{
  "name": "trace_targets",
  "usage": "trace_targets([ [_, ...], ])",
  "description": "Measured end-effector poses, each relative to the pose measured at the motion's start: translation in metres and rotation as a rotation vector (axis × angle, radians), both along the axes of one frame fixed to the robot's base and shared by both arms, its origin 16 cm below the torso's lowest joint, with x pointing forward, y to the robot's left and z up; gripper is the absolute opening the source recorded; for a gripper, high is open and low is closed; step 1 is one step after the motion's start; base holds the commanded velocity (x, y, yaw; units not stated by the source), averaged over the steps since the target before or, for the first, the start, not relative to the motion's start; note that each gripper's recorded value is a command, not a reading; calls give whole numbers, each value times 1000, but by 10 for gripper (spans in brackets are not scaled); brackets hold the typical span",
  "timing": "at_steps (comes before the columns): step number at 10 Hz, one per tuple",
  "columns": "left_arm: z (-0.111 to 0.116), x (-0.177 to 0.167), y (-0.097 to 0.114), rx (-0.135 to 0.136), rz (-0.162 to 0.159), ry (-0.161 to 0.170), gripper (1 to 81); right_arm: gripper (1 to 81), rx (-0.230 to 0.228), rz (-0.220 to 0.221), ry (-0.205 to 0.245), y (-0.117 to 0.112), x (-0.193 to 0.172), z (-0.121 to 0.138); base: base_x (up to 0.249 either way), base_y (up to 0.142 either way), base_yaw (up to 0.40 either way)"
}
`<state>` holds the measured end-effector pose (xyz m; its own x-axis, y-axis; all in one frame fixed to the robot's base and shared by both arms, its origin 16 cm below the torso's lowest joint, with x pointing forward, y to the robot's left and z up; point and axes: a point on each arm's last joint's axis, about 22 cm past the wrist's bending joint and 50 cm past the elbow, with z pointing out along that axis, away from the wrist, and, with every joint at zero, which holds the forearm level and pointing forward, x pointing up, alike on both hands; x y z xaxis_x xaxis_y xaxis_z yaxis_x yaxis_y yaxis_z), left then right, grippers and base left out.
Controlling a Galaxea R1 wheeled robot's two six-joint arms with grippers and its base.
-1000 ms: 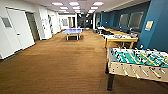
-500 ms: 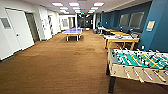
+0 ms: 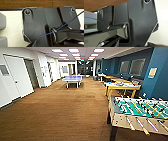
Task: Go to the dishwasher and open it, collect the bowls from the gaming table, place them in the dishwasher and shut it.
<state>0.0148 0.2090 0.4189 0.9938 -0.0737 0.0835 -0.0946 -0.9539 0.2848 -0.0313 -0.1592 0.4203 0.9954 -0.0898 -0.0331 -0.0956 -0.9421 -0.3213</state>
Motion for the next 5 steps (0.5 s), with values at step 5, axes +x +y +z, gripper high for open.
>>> trace_targets([
  [5, 0, 0, 0, 0, 0, 0, 811, 811, -1, 0, -3, 0, 2, 0, 137, 0, 0],
])
